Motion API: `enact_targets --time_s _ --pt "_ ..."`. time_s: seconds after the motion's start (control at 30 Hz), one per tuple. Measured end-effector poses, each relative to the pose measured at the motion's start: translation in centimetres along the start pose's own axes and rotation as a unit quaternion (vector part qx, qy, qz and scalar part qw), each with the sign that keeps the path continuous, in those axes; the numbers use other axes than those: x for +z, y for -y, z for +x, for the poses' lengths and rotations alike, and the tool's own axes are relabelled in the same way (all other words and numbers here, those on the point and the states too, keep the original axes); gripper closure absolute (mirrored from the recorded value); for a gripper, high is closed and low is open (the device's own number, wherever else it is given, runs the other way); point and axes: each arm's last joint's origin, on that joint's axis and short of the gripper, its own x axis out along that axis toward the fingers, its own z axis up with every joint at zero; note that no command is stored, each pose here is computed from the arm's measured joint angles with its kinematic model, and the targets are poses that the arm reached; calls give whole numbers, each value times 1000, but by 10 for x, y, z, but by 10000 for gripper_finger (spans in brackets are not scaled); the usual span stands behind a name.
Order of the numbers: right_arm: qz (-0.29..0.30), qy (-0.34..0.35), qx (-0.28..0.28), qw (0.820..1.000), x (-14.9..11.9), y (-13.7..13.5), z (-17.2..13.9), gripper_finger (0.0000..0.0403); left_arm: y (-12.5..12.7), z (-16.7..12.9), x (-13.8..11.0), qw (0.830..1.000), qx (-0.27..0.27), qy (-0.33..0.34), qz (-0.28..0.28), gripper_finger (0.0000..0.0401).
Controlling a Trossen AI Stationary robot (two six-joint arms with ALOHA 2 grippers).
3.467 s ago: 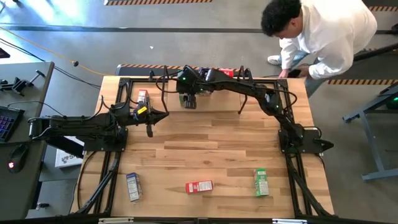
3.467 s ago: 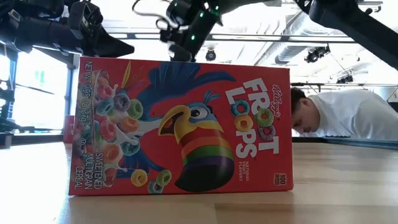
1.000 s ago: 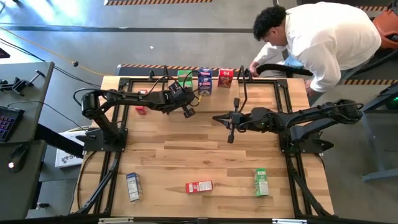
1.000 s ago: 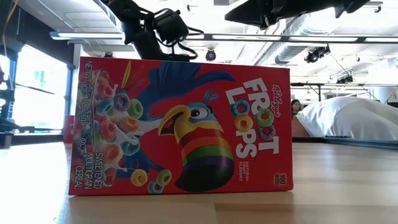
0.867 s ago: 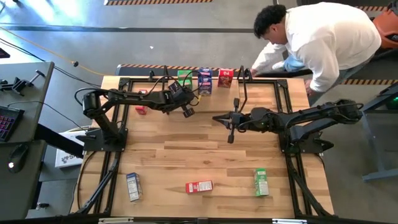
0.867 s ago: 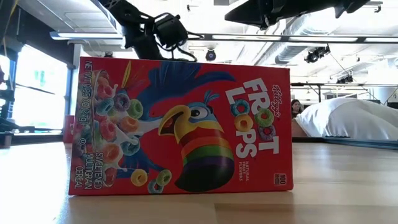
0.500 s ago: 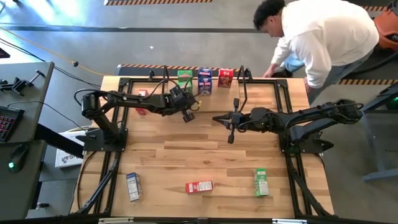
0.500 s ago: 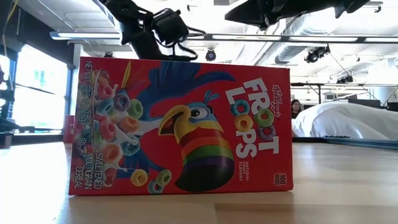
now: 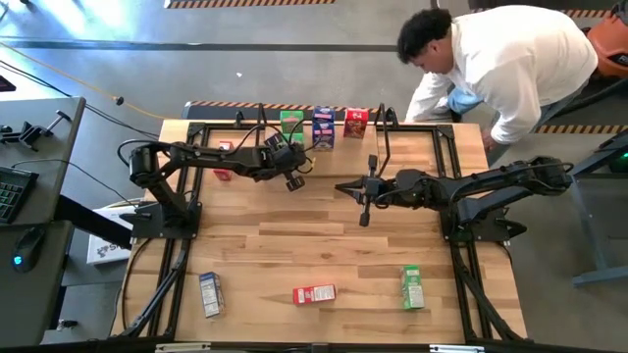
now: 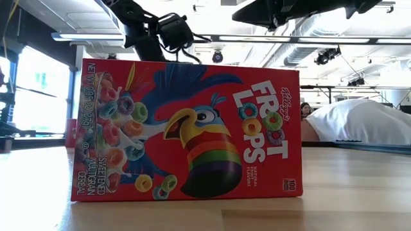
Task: Stack cereal on shelf
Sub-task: Put the top green cereal box on the shelf aligned with the green cereal box
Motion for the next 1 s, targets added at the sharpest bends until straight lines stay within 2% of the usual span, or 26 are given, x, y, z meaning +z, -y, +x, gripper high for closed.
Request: enact_targets --time_s 0.23,0.43,1.0 --pt "0 -1 0 1000 0 0 0 403 9 14 -6 1000 -11 -21 10 401" --pt "0 -2 1 1000 0 0 0 403 11 23 -8 999 25 -30 12 401" --pt "1 -6 2 1000 -1 0 0 403 -6 31 -8 998 53 -32 5 401"
